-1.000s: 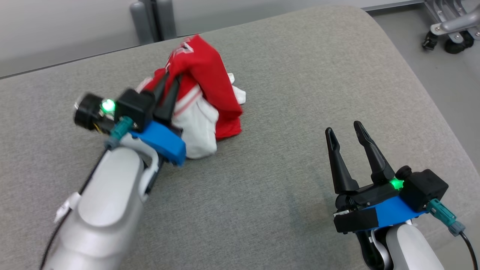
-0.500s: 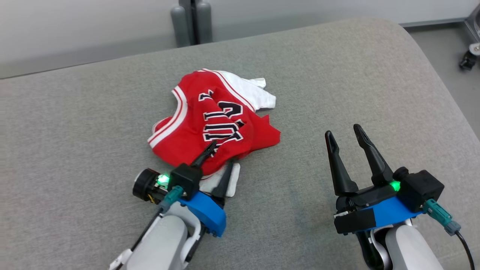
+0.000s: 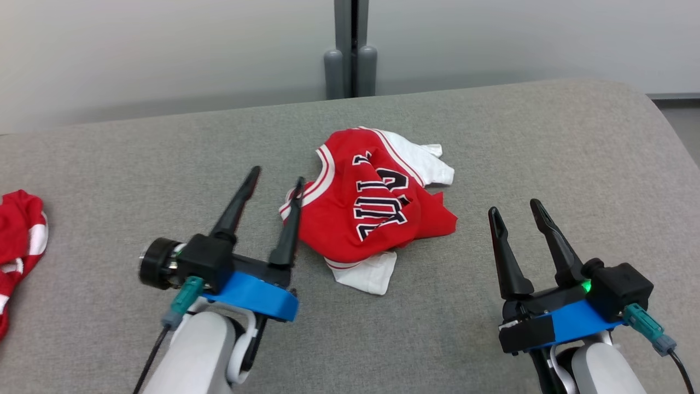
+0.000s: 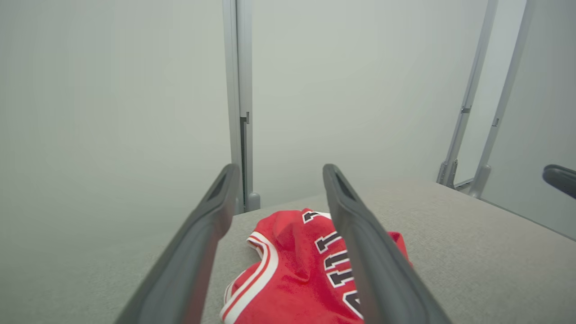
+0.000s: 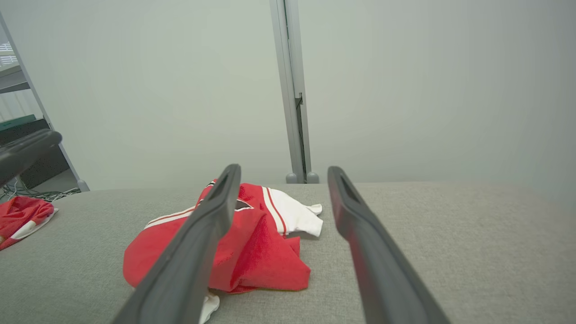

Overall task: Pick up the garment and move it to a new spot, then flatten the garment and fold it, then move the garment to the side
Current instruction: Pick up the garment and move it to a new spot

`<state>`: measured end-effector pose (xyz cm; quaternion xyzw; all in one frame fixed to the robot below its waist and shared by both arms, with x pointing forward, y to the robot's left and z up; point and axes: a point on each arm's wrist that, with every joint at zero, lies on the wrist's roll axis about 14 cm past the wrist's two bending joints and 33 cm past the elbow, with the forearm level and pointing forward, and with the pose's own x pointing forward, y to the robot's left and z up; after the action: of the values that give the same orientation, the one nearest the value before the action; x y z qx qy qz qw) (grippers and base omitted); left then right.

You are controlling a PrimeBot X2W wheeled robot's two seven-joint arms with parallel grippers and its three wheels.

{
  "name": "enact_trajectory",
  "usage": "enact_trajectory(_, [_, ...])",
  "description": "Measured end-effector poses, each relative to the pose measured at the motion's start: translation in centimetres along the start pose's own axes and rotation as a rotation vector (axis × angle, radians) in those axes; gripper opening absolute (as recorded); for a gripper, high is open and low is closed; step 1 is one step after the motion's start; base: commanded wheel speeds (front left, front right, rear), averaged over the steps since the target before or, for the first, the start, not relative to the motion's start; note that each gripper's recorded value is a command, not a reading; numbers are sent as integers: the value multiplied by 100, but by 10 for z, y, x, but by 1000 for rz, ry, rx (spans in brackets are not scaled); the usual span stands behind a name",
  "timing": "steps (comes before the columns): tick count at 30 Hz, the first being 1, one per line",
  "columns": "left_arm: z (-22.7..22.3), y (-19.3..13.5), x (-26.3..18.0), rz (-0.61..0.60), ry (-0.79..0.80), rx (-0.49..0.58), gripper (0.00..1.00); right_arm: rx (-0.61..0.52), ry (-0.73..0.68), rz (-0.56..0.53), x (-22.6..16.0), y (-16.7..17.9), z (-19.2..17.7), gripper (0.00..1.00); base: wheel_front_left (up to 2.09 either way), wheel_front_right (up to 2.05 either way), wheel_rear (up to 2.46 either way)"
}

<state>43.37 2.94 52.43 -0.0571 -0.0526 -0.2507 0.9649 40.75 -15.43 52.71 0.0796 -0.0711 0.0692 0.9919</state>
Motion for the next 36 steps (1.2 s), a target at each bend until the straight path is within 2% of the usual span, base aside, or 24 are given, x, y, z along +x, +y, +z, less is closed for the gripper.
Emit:
enact_trajectory(7, [33, 71, -45, 250, -71, 78, 100, -20, 5, 25, 0, 9, -1, 100, 0, 0, 0])
enact_trajectory(14, [32, 106, -92, 404, -49, 108, 100, -31, 5, 25, -6, 10, 0, 100, 0, 0, 0])
enact_trajectory(25, [16, 123, -130, 495, 24, 166, 100, -43, 40, -1, -21, 2, -9, 100, 0, 0, 0])
enact_trajectory(36, [9, 123, -138, 505, 51, 174, 100, -53, 62, -16, -29, -3, -15, 100, 0, 0, 0])
